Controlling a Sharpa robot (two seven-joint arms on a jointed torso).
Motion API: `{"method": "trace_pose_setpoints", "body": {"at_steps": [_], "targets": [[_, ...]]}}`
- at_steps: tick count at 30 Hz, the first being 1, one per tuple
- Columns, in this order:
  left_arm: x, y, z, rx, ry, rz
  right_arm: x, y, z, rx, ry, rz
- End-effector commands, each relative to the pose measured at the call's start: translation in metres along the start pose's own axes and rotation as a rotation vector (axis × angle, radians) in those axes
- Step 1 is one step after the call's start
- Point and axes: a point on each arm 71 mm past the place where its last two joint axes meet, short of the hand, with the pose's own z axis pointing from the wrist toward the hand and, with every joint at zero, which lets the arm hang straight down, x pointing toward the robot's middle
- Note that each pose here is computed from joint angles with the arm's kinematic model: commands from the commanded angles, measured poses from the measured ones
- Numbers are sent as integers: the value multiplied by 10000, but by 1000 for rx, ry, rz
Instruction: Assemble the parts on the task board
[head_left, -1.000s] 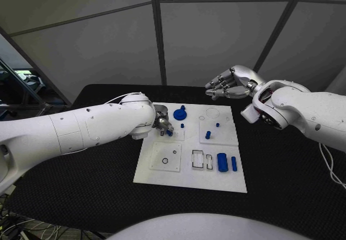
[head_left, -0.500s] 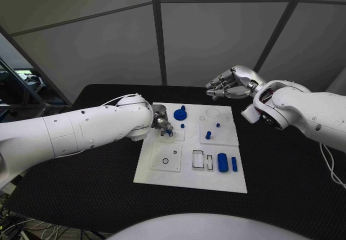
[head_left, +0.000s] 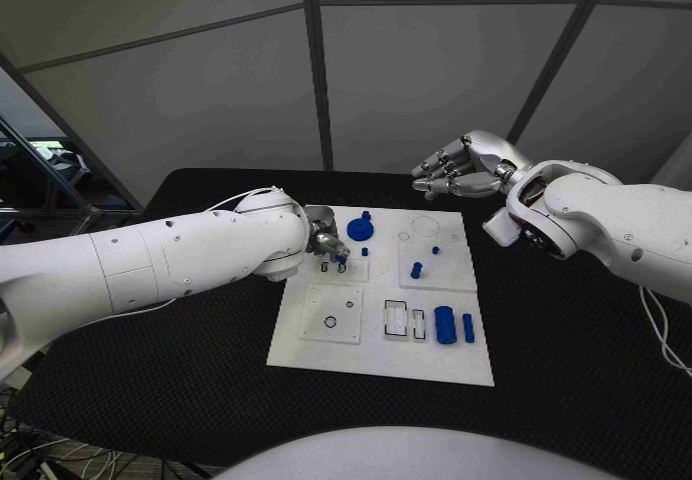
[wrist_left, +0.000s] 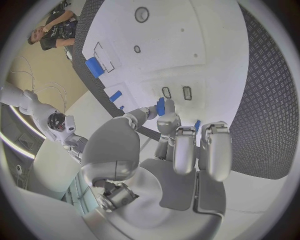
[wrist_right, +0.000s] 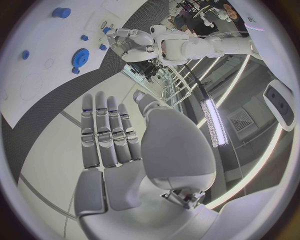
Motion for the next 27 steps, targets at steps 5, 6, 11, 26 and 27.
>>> {"method": "trace_pose_setpoints", "body": {"at_steps": [5,6,11,26,27], "targets": [[-4,6,39,-7,-3,3,-6,19,5,-13,-1,-1],[-2,7,42,-8,-1,5,-6,19,5,-13,-1,-1],[9,6,55,-11,11,20,-4,20,6,-13,0,-1],[61,1,62,-14,52,63,8,27,17,-15,5,0],[64,1,62,-15,54,66,9,28,17,-15,5,0]]}}
